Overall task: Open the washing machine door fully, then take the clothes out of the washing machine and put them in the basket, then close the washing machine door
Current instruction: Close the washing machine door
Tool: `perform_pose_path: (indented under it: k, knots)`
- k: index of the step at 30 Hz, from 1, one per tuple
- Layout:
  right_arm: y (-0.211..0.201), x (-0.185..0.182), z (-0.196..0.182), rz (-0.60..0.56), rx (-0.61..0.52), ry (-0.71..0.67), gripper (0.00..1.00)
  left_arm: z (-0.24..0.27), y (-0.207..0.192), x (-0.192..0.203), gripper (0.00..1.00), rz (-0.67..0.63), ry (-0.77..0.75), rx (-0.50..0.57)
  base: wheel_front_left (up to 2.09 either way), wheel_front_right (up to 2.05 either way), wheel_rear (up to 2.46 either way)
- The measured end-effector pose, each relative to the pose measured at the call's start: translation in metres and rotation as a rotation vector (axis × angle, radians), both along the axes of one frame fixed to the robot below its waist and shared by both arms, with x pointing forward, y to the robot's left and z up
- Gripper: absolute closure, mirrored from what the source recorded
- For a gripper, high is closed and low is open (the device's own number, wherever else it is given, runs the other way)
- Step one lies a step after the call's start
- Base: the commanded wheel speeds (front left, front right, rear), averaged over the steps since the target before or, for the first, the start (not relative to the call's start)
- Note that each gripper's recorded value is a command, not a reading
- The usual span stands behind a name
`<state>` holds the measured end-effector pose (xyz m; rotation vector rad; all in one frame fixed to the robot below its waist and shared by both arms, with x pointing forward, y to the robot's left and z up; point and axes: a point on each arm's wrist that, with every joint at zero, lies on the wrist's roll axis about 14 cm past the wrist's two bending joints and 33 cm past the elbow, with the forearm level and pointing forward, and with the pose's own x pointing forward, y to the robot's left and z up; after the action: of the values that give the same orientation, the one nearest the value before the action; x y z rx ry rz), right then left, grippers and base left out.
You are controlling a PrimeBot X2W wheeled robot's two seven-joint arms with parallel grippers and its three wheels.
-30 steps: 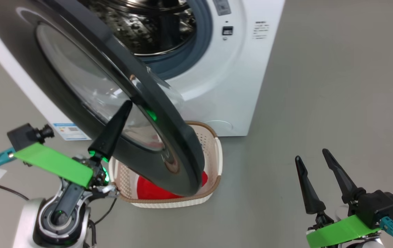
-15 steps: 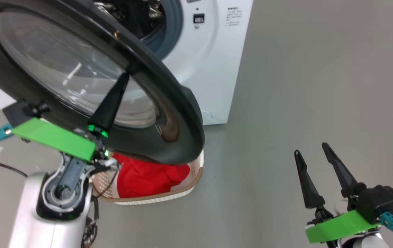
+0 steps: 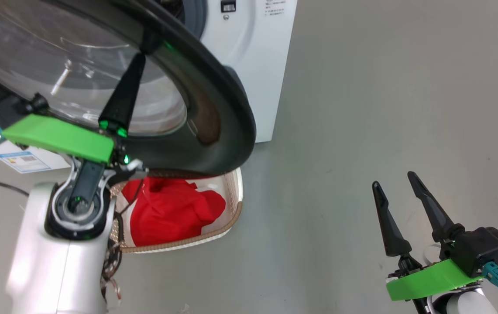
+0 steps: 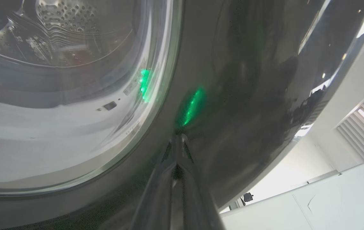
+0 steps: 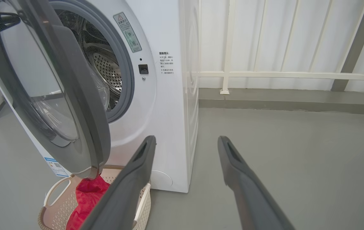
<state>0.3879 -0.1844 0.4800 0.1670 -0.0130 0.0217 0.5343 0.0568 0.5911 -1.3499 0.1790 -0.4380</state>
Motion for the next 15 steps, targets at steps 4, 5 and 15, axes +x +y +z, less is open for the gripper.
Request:
perform_pose_path:
  k: [4, 5, 15]
  knots:
    - [-0.001, 0.000, -0.005, -0.002, -0.006, 0.015, 0.00, 0.000, -0.003, 0.012, 1.00, 0.015, -0.001, -0.008, 0.00, 0.00, 0.00]
    - [-0.002, 0.000, -0.006, -0.004, -0.007, 0.018, 0.00, 0.000, -0.005, 0.015, 1.00, 0.013, 0.001, -0.010, 0.00, 0.00, 0.00]
    - [-0.007, 0.004, -0.011, -0.019, -0.015, 0.032, 0.00, 0.005, -0.024, 0.039, 1.00, -0.001, -0.009, -0.058, 0.00, 0.00, 0.00]
